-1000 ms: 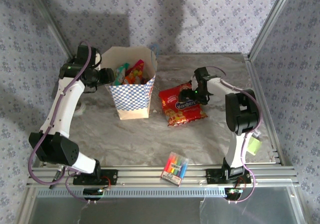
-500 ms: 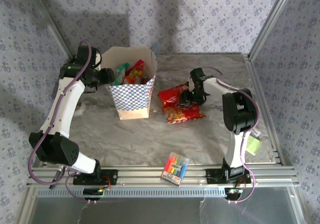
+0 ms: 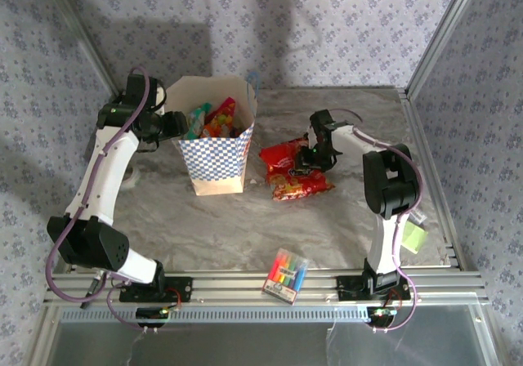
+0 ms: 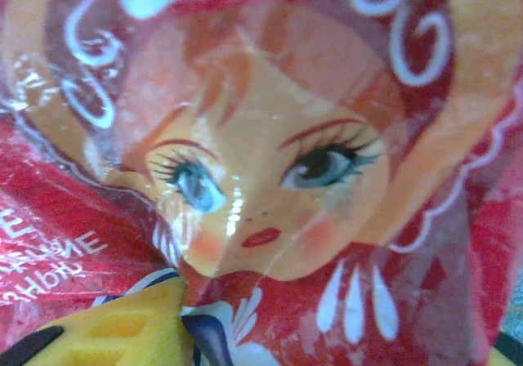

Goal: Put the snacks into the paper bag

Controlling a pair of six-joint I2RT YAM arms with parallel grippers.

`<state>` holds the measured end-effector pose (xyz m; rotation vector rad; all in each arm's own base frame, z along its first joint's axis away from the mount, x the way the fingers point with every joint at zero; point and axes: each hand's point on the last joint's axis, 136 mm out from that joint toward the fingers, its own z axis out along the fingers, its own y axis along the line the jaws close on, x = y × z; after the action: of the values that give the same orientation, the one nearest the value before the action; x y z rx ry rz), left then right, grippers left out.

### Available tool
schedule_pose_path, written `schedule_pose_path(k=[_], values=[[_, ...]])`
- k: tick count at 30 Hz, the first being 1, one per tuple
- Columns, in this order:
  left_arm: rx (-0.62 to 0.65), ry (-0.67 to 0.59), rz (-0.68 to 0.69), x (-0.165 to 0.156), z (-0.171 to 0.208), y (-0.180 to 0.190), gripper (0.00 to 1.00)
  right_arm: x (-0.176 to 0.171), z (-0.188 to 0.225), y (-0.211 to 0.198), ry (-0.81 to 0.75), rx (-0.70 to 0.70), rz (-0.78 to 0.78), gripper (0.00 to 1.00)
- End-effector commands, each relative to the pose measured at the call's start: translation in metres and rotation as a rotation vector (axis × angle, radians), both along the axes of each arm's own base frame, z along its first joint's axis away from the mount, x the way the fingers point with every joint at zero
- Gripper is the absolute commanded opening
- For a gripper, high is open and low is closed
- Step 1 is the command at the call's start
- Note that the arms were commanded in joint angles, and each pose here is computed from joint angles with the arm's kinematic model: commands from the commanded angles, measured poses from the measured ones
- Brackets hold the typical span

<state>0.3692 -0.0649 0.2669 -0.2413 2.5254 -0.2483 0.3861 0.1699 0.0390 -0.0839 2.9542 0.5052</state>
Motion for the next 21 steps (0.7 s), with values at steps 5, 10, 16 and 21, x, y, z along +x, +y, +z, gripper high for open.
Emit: schedule_pose_path(k=[5,10,16,21], values=[[0.013,-0.030,0.006,-0.007,0.013,0.002,0.62,-0.010,-0.018,-0.010,0.091,-0.062,-0.021,0.39],[0.012,-0.029,0.007,-0.007,0.012,0.002,0.63,-0.010,-0.014,-0.008,0.098,-0.021,-0.032,0.21],[0.010,-0.032,0.008,-0.007,0.013,0.002,0.63,-0.008,-0.002,-0.018,0.073,-0.036,-0.048,0.02],[0.006,-0.039,0.003,-0.006,0.016,0.001,0.63,-0.005,0.017,-0.018,0.037,-0.016,-0.064,0.00]])
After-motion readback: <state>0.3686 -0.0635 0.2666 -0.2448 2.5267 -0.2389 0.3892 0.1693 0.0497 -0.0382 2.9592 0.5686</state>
